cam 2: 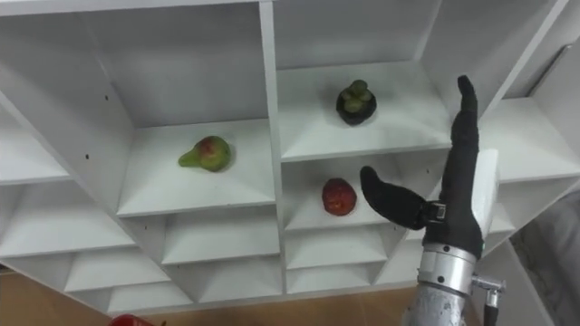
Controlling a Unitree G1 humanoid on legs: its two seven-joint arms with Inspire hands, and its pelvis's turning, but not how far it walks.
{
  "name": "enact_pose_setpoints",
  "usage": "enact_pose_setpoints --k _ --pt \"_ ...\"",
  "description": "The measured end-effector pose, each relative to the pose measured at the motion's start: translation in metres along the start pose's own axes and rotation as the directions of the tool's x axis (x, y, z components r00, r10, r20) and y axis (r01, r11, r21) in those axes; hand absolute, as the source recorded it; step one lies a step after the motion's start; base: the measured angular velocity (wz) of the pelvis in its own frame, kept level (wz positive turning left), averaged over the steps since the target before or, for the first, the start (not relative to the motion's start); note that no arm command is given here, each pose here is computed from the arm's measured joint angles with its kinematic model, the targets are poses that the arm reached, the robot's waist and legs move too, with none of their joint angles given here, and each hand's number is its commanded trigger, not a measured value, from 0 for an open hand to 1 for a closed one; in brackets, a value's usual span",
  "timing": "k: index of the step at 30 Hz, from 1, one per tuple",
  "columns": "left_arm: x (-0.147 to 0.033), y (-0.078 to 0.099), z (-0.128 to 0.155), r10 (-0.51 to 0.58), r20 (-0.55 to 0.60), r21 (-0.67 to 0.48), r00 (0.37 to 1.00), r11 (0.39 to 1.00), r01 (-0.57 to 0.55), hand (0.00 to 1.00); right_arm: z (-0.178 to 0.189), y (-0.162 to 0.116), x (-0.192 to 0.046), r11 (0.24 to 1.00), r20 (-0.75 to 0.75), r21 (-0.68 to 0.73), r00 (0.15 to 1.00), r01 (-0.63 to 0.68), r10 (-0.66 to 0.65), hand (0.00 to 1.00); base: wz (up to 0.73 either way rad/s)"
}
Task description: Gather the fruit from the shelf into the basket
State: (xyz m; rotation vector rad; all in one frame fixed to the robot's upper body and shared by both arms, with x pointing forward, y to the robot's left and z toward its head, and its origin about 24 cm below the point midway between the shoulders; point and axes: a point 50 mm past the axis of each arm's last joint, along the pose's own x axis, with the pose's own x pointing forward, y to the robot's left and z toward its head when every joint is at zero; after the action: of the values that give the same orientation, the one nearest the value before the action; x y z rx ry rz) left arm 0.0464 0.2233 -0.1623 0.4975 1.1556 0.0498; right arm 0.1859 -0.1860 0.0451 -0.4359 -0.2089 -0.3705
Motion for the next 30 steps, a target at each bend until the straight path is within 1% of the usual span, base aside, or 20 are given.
enact_pose_setpoints --k 2,6,10,14,24,30 --pt "0.001 0.0 0.004 -0.006 0.012 0.016 1.0 1.0 0.005 1.0 0.003 0.003 0.002 1.0 0.013 0.01 1.0 -0.01 0.01 0.0 0.0" --pt "0.004 0.001 0.013 -0.023 0.04 0.044 0.999 0.999 0.021 1.0 0.019 0.01 0.013 0.998 0.099 0.038 0.994 -0.051 0.047 0.0 0.02" --pt "0.007 0.002 0.021 -0.045 0.055 0.046 0.997 0.998 0.043 1.0 0.03 0.012 0.025 0.996 0.145 0.076 0.989 -0.041 0.03 0.0 0.01" --pt "0.007 0.003 0.023 -0.046 0.054 0.048 0.998 0.998 0.043 1.0 0.031 0.012 0.029 0.99 0.124 0.134 0.992 -0.033 0.017 0.0 0.07" --pt "0.007 0.006 0.026 -0.038 0.069 0.049 0.997 0.998 0.034 1.0 0.026 0.015 0.032 0.989 0.104 0.126 0.993 -0.074 0.061 0.0 0.04" --pt "0.006 0.008 0.019 -0.039 0.04 0.028 0.998 0.999 0.038 1.0 0.018 0.012 0.043 0.991 0.069 0.107 0.995 -0.085 0.078 0.0 0.03"
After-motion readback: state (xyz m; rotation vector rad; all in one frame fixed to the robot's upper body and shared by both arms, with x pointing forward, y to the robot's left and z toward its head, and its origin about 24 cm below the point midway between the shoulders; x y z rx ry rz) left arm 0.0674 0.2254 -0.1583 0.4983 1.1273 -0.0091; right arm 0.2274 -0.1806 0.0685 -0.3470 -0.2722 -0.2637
